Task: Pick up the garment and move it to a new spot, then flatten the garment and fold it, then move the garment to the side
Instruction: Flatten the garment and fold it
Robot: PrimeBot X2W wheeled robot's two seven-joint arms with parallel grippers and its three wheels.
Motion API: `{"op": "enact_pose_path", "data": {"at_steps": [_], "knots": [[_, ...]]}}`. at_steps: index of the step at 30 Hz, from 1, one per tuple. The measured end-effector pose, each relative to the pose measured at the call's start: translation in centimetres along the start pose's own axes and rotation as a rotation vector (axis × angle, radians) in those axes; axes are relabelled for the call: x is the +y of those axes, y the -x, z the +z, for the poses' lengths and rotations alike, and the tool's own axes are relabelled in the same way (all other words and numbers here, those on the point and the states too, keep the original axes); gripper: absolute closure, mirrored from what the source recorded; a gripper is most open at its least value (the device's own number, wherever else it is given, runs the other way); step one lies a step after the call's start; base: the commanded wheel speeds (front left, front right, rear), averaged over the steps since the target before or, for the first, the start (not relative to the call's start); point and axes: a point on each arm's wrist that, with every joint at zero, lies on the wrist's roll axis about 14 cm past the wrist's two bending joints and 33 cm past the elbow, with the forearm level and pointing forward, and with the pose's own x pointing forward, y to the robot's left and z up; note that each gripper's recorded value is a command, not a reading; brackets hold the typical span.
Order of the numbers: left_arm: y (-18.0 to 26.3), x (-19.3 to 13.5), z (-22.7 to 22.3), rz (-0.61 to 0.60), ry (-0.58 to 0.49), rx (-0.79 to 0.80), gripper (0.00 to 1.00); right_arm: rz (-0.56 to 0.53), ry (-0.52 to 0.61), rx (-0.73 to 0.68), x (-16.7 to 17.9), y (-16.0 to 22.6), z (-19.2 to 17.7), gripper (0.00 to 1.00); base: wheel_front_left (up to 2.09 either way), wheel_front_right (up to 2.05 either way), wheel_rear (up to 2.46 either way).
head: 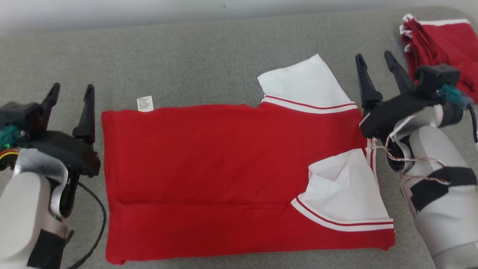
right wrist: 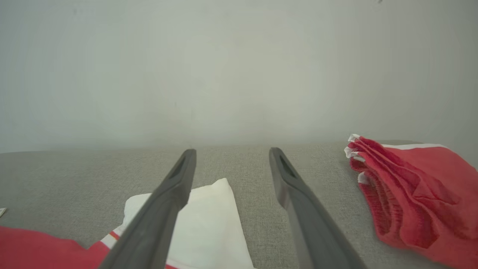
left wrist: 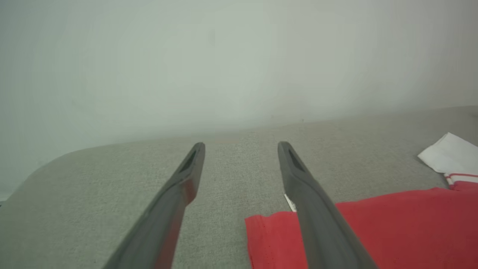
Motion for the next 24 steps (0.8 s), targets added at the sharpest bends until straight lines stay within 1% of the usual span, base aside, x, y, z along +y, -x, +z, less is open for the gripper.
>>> {"op": "enact_pose_path", "data": {"at_steps": [3,9,10,14,19,24], "knots": [[-1.1,-0.3,-2.8,-0.021,0.032,0.114,0.0,-0.004,0.002,0.054,-0.2,-1.3,-1.5,0.0,0.0,0.0,0.0],[-1.7,-0.3,-7.1,-0.031,0.07,0.261,0.0,0.004,0.017,0.17,0.1,-2.8,-4.8,0.0,0.0,0.0,0.0],[-1.7,-0.4,-7.7,-0.034,0.089,0.281,0.0,0.005,0.024,0.196,0.1,-3.0,-5.3,0.0,0.0,0.0,0.0],[-1.9,-1.1,-8.8,-0.052,0.132,0.331,0.0,0.008,0.041,0.244,0.2,-4.0,-6.1,0.0,0.0,0.0,0.0],[-1.8,-0.6,-10.1,-0.055,0.111,0.4,0.0,0.015,0.068,0.278,0.4,-5.4,-6.5,0.0,0.0,0.0,0.0],[-2.0,-0.6,-11.1,-0.057,0.131,0.454,0.0,0.022,0.081,0.319,0.7,-6.1,-7.4,0.0,0.0,0.0,0.0]]}}
